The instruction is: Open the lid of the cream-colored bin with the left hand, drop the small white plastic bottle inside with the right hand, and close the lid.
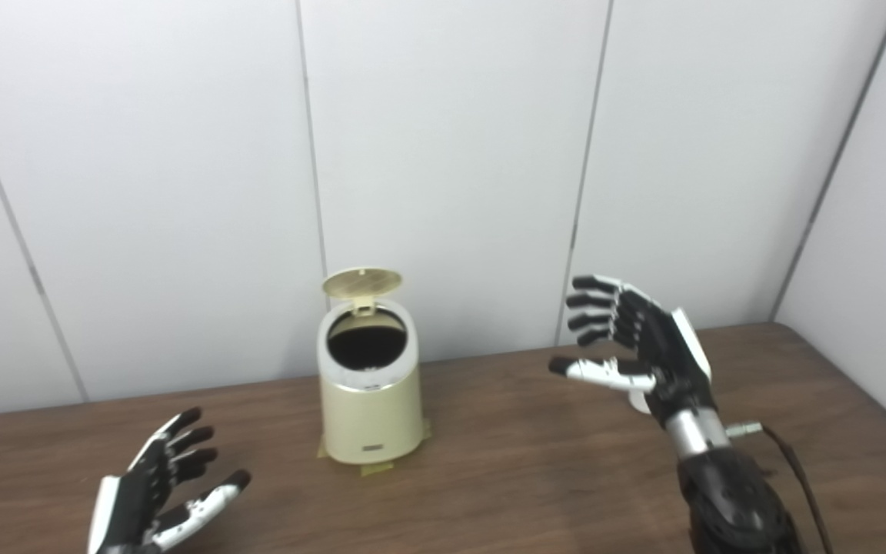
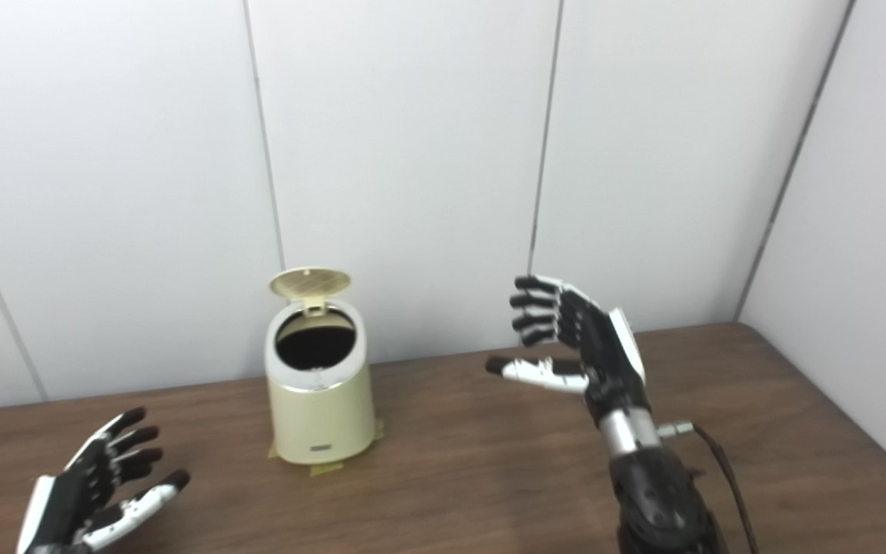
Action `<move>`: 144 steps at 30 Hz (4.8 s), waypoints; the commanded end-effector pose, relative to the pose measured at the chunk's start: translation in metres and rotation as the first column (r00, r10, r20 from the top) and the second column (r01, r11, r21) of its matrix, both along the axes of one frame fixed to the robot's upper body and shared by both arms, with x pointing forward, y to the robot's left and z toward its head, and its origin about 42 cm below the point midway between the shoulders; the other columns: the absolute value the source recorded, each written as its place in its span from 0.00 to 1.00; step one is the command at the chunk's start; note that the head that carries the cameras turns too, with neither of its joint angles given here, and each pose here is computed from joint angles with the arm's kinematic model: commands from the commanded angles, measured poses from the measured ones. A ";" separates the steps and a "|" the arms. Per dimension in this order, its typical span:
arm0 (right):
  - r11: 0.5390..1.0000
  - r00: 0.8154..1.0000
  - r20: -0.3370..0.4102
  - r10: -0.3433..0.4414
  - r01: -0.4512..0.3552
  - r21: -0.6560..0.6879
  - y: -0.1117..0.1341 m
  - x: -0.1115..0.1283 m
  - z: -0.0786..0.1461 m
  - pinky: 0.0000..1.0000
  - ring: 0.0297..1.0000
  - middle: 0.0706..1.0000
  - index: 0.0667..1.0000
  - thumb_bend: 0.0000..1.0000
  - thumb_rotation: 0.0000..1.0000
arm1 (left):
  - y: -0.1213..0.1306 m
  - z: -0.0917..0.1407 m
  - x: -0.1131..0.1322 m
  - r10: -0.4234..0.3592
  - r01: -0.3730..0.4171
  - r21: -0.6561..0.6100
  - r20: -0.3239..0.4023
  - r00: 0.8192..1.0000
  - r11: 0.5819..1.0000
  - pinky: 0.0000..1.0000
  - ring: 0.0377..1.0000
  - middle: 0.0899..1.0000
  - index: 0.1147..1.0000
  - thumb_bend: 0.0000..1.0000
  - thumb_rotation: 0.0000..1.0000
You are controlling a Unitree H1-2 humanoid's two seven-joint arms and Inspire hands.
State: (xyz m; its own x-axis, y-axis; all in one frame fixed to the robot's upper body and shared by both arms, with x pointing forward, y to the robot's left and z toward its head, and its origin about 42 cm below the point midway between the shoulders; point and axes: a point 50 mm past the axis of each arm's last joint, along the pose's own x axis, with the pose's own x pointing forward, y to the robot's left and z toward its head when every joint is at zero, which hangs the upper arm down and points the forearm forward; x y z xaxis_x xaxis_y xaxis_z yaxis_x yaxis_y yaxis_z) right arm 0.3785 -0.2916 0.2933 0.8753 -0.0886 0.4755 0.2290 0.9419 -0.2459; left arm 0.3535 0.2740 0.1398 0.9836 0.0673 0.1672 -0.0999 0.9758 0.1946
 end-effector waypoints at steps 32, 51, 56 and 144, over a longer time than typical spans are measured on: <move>0.966 0.943 -0.213 -0.255 0.239 -0.095 -0.110 0.024 0.016 0.77 0.86 0.90 0.90 0.81 0.19 | 0.025 0.019 0.014 0.006 -0.013 0.074 0.085 0.996 0.997 0.48 0.61 0.67 0.76 0.77 0.09; 0.977 0.902 -0.375 -0.212 0.203 -0.065 -0.130 0.025 -0.073 0.82 0.87 0.93 0.93 0.90 0.26 | 0.026 0.021 0.013 -0.004 -0.002 0.091 0.074 0.997 0.996 0.45 0.60 0.67 0.75 0.79 0.11; 0.981 0.899 -0.394 -0.190 0.185 -0.053 -0.134 0.026 -0.086 0.83 0.88 0.93 0.93 0.92 0.27 | 0.025 0.021 0.013 -0.005 -0.001 0.092 0.073 0.997 0.996 0.45 0.62 0.68 0.74 0.79 0.12; 0.987 0.974 0.220 0.059 -0.024 -0.158 0.085 0.068 0.038 0.29 0.36 0.45 0.51 0.51 0.00 | -0.014 0.026 0.008 -0.067 0.064 0.061 0.055 0.996 0.996 0.73 0.75 0.80 0.87 0.63 0.00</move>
